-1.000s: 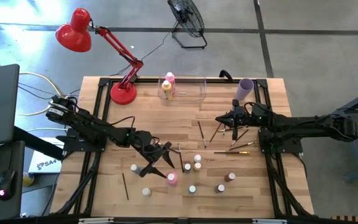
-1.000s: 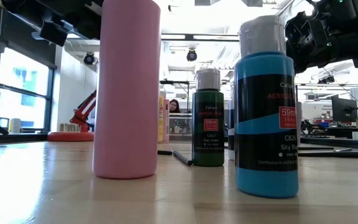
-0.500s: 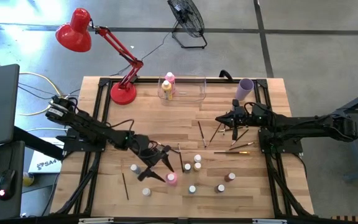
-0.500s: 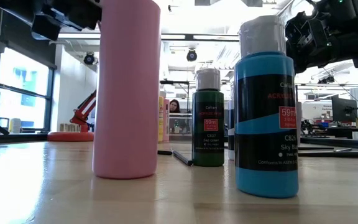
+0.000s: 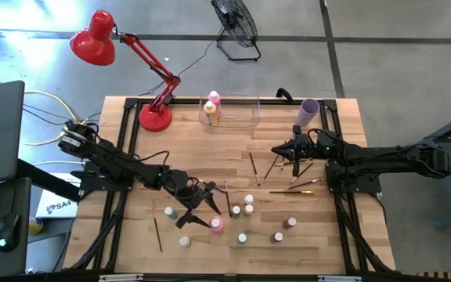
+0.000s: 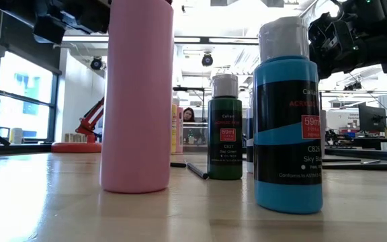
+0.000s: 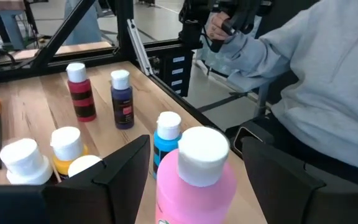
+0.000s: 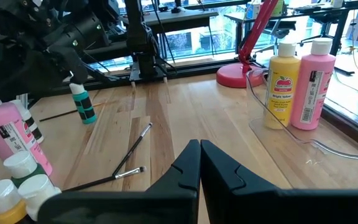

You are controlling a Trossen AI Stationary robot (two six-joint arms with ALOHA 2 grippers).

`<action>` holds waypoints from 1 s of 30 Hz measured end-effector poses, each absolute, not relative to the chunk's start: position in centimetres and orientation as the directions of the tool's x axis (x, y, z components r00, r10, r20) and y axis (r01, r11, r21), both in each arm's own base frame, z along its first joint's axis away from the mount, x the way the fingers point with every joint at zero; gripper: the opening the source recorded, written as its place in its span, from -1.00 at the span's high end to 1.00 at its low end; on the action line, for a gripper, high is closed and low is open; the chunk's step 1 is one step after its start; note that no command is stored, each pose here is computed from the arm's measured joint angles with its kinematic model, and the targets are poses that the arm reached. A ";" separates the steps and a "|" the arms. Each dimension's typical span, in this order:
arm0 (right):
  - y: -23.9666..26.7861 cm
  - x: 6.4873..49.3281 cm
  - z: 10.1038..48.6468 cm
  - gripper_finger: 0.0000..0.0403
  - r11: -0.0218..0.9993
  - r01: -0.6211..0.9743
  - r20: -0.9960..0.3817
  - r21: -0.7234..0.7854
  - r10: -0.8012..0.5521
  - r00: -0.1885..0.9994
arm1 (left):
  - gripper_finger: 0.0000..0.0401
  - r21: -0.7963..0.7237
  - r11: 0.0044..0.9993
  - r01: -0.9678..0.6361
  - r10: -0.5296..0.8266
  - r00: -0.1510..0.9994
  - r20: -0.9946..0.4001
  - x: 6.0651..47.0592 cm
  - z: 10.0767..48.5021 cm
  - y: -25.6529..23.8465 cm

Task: Pick & Place Paint Supplies
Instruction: Put the large pink paint bottle into the transparent bin

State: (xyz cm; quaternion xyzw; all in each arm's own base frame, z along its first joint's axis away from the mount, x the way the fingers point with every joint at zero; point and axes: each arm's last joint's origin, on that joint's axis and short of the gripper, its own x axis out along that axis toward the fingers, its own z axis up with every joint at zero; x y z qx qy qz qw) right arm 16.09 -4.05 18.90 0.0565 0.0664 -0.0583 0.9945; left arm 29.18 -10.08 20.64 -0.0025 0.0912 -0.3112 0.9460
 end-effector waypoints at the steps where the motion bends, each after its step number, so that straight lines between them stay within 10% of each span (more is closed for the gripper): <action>1: -4.0 16.1 18.9 0.99 0.987 0.123 -0.139 0.105 -0.108 0.984 | -0.26 -0.067 0.807 0.587 -0.589 0.789 -0.174 29.2 20.6 -10.1; 30: -4.0 16.1 18.8 0.99 0.987 0.125 -0.148 0.106 -0.108 0.983 | -0.26 -0.094 0.808 0.582 -0.589 0.788 -0.181 31.1 19.9 -10.7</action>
